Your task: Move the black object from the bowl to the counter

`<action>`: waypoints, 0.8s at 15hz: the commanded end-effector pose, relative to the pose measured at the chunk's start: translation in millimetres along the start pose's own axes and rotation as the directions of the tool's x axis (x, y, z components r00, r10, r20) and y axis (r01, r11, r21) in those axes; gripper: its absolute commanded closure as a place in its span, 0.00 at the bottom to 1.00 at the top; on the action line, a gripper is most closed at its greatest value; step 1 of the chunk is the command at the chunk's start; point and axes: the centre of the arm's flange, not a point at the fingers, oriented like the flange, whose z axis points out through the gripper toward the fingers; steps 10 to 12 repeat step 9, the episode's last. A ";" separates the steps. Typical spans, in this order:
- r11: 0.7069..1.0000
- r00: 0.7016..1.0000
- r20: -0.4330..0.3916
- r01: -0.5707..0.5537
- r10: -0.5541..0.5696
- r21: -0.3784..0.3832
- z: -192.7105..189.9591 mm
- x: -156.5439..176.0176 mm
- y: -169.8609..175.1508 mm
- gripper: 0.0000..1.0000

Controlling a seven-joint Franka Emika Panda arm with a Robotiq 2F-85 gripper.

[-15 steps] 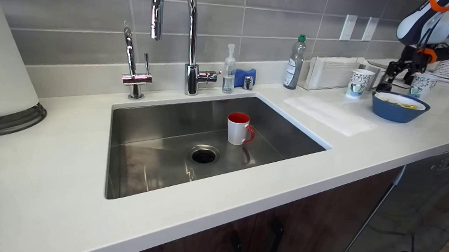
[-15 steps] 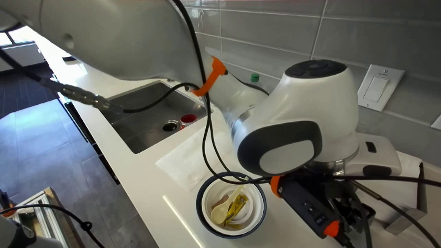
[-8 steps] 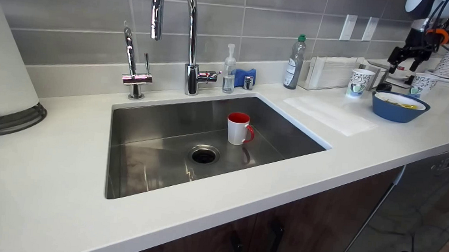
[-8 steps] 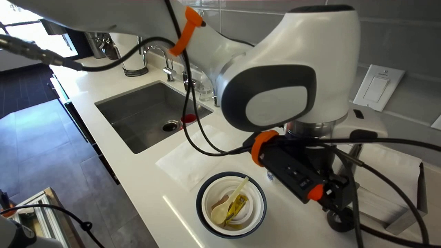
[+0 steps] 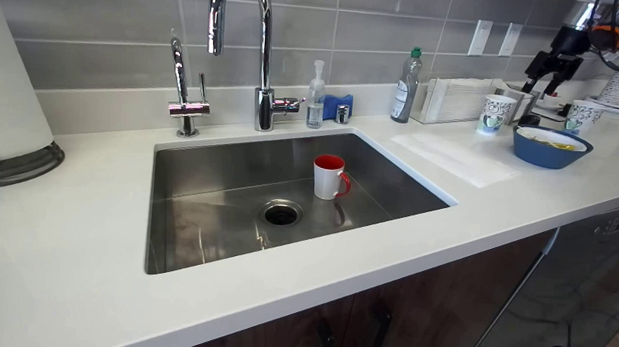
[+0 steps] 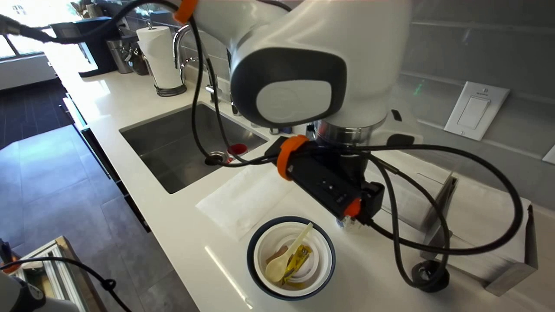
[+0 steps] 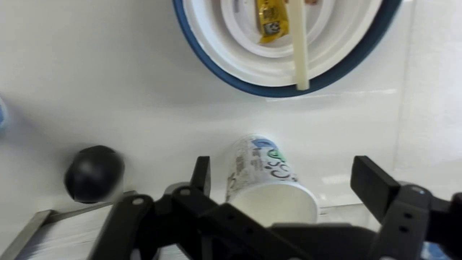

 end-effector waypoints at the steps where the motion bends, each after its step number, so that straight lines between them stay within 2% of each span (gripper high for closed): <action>1: 0.980 0.992 0.027 0.118 -0.124 0.159 -24.4 -29.5 -9.8 0.00; 2: 0.968 0.984 0.042 0.163 -0.174 0.189 -25.9 -35.0 -12.4 0.00; 4: 0.950 0.961 0.090 0.241 -0.262 0.199 -29.2 -46.2 -13.0 0.00; 5: 0.968 0.979 0.070 0.177 -0.192 0.178 -20.9 -27.6 -12.2 0.00; 12: 0.967 0.978 0.074 0.180 -0.196 0.183 -21.9 -29.9 -10.1 0.00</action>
